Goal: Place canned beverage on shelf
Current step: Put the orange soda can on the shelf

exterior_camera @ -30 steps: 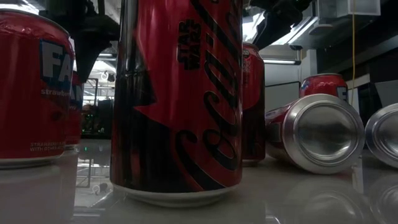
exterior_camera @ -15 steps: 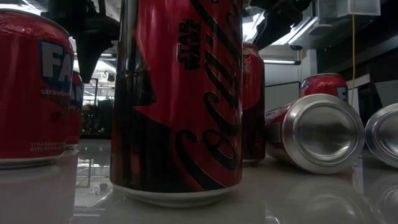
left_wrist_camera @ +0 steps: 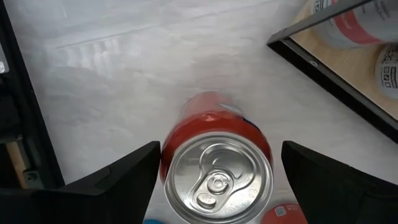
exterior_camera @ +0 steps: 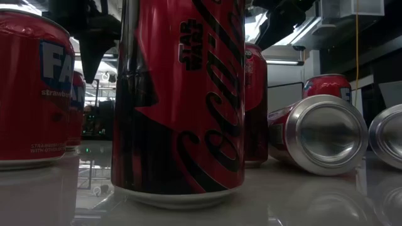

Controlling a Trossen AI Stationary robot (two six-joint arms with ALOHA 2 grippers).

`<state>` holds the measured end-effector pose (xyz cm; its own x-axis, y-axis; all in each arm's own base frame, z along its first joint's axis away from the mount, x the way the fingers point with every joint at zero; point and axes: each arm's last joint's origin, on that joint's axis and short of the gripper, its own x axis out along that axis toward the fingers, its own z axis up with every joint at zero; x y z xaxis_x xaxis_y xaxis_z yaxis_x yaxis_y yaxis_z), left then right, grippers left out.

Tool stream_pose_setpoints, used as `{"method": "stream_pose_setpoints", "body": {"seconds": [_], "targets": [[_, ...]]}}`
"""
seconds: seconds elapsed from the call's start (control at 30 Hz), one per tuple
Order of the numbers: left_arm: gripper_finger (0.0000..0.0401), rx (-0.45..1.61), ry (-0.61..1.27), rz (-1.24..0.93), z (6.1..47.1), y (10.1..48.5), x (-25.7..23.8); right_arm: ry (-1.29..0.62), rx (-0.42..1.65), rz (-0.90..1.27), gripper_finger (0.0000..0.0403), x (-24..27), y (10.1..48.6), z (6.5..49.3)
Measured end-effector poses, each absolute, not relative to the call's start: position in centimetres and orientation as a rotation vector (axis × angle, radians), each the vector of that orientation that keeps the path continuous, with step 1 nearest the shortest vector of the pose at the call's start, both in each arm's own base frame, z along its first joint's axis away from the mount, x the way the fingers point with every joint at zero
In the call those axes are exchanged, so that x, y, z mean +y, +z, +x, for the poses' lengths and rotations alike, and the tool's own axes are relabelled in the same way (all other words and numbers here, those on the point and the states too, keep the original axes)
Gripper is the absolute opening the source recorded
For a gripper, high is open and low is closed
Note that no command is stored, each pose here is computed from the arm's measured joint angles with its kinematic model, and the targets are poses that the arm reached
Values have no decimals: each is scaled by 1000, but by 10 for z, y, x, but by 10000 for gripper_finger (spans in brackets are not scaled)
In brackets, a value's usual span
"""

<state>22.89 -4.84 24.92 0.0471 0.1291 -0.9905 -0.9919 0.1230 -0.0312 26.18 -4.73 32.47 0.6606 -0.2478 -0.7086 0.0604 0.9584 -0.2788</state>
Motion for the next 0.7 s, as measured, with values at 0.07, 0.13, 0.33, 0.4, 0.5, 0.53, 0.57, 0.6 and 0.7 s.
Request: {"method": "stream_pose_setpoints", "body": {"seconds": [0.07, 0.13, 0.33, 0.4, 0.5, 0.53, 0.57, 0.6, 0.7], "targets": [[325, 1141, 1146, -1039, 229, 249, -50, -176, 833, -240, 342, -47, 325, 262], [325, 1143, 1143, -1036, 228, 249, -51, -176, 833, -240, 342, -47, 325, 262], [325, 1174, 1201, -1044, 235, 237, -56, -176, 833, -240, 342, -47, 325, 262], [325, 1210, 1214, -1041, 238, 231, -57, -176, 832, -240, 342, -47, 325, 262], [325, 1237, 1232, -1036, 242, 225, -59, -176, 832, -240, 342, -47, 325, 262], [324, 1239, 1233, -1036, 242, 224, -59, -176, 831, -240, 342, -47, 325, 262], [323, 1241, 1233, -1038, 242, 224, -59, -176, 831, -240, 342, -47, 325, 262], [321, 1243, 1231, -1041, 242, 224, -59, -176, 831, -240, 342, -47, 325, 262], [308, 1249, 1228, -1048, 242, 225, -59, -176, 831, -240, 342, -47, 325, 262]]}}
